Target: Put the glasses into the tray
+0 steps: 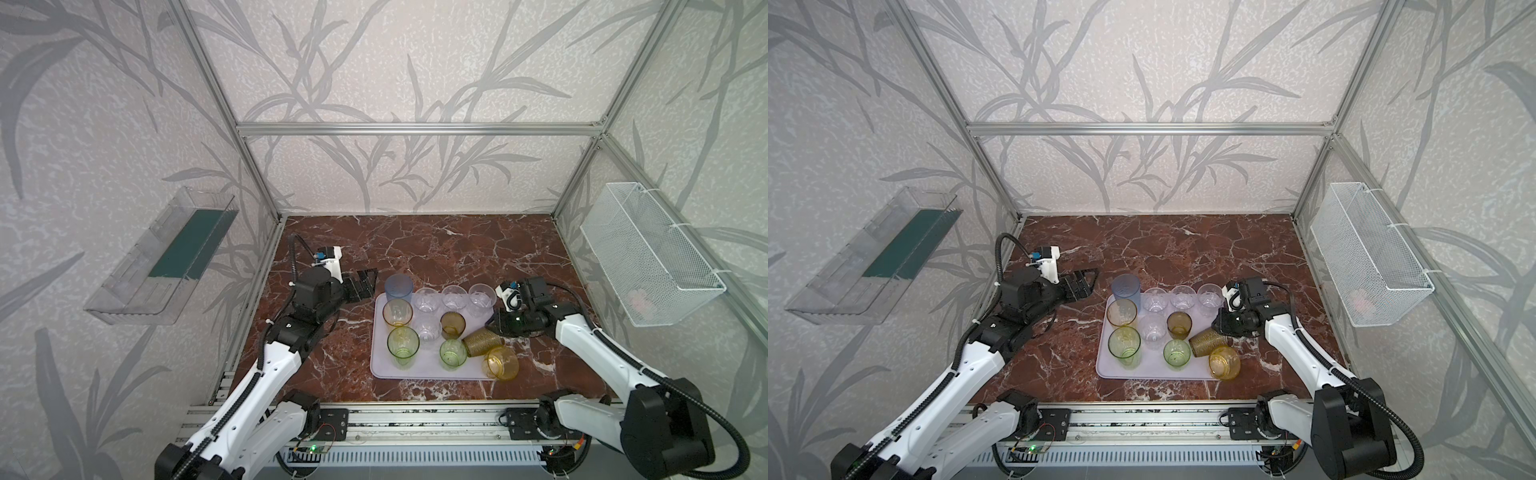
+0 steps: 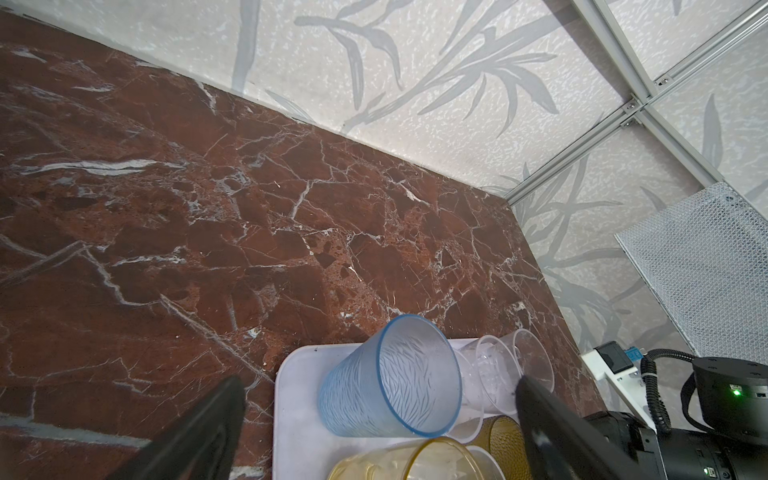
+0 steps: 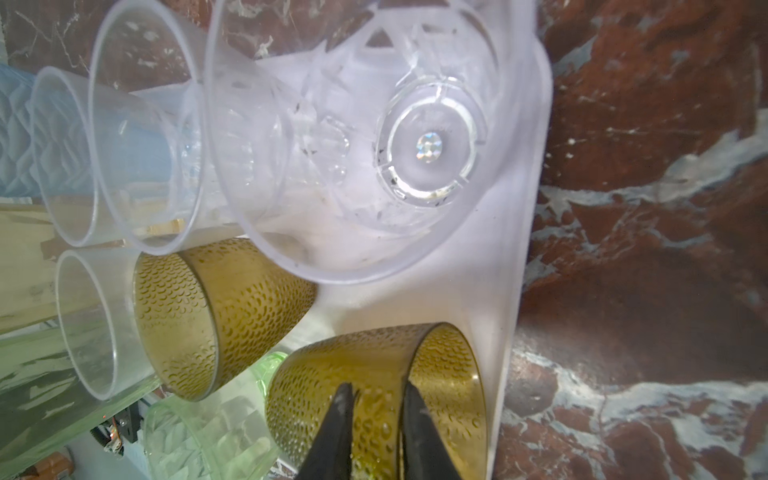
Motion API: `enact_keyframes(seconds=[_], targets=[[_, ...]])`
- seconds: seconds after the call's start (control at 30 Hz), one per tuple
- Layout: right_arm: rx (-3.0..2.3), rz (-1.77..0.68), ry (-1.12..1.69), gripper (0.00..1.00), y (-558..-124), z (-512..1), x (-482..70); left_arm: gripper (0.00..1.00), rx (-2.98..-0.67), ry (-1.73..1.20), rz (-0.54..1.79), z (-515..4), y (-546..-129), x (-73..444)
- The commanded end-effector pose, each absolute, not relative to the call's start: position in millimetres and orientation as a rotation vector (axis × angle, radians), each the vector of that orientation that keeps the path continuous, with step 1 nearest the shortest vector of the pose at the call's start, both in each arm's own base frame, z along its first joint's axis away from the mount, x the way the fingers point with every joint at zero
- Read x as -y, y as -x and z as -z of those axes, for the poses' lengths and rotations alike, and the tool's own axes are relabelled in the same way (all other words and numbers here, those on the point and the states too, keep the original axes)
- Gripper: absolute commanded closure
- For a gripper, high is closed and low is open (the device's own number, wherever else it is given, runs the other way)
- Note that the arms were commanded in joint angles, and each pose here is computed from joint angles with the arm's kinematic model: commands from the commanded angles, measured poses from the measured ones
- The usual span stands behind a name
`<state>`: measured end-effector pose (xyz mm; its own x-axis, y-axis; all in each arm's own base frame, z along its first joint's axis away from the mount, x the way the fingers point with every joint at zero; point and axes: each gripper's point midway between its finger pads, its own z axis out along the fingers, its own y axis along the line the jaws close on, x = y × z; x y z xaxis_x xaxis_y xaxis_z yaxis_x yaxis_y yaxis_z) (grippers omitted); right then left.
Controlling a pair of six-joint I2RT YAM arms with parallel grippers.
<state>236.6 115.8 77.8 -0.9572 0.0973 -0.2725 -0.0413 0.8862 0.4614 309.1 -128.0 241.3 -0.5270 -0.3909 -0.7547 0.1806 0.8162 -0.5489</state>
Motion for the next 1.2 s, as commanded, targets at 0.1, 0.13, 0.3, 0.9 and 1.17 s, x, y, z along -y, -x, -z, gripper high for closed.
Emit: enact_keyframes(seconds=[0.1, 0.13, 0.3, 0.9, 1.17], targets=[[-2.863, -0.595, -0.081, 0.82, -219.8, -63.0, -103.3, 0.01, -1.989, 0.170, 0.711, -241.2, -309.0, 124.5], [-2.862, -0.596, -0.085, 0.82, -220.0, -63.1, -103.4, 0.01, -1.989, 0.171, 0.709, -241.3, -308.8, 124.2], [-2.841, -0.613, -0.101, 0.84, -225.0, -67.9, -105.5, 0.01, -1.987, 0.173, 0.707, -241.4, -308.8, 123.6], [-2.763, -0.587, -0.116, 0.96, -245.4, -84.3, -104.4, 0.01, -1.991, 0.171, 0.704, -239.9, -309.3, 123.8], [-2.714, -0.571, -0.110, 1.00, -255.5, -98.4, -103.4, 0.01, -1.993, 0.170, 0.700, -239.4, -309.4, 123.5]])
